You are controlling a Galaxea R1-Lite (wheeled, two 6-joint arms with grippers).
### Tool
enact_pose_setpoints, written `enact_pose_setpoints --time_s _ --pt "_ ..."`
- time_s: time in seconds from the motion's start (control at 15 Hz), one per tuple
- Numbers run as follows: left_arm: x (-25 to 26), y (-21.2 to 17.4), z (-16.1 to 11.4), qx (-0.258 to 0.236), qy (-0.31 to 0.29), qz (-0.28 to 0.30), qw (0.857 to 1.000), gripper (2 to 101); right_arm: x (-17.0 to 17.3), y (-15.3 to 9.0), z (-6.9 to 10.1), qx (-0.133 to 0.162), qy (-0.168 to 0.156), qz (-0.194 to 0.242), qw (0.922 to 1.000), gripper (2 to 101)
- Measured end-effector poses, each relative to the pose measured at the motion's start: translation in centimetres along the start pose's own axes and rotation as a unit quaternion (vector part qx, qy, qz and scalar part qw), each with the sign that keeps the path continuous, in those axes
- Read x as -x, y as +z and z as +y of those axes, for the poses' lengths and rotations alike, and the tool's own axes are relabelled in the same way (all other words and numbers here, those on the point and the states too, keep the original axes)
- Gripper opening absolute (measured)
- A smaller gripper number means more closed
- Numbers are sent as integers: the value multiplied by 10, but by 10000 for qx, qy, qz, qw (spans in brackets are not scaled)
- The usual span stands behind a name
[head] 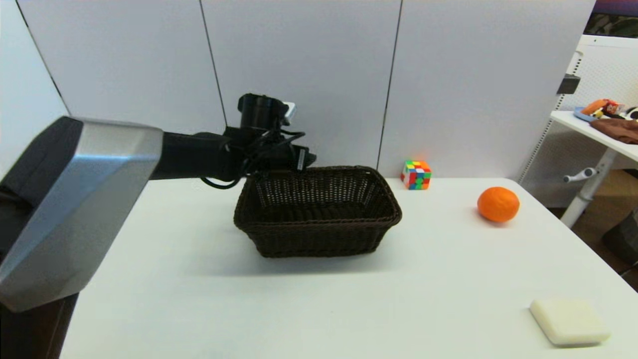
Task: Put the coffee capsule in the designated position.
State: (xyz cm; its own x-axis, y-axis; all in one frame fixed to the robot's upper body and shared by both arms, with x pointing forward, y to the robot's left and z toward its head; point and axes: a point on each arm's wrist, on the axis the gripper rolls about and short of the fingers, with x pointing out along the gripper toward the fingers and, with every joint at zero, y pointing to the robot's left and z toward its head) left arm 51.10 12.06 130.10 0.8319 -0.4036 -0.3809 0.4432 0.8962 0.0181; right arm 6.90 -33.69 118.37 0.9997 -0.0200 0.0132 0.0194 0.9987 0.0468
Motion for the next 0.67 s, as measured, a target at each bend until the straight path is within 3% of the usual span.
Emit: enact_pose_setpoints --time_s 0.33,0.47,0.67 --pt "131 29 30 -456 303 684 9962 868 0 0 0 0 0 0 10000 1005" --pt "188 7 43 -512 500 998 9924 892 0 0 0 2 2 2 10000 1005" --pt "260 -47 49 -445 869 863 9915 919 0 0 0 0 0 0 10000 1005"
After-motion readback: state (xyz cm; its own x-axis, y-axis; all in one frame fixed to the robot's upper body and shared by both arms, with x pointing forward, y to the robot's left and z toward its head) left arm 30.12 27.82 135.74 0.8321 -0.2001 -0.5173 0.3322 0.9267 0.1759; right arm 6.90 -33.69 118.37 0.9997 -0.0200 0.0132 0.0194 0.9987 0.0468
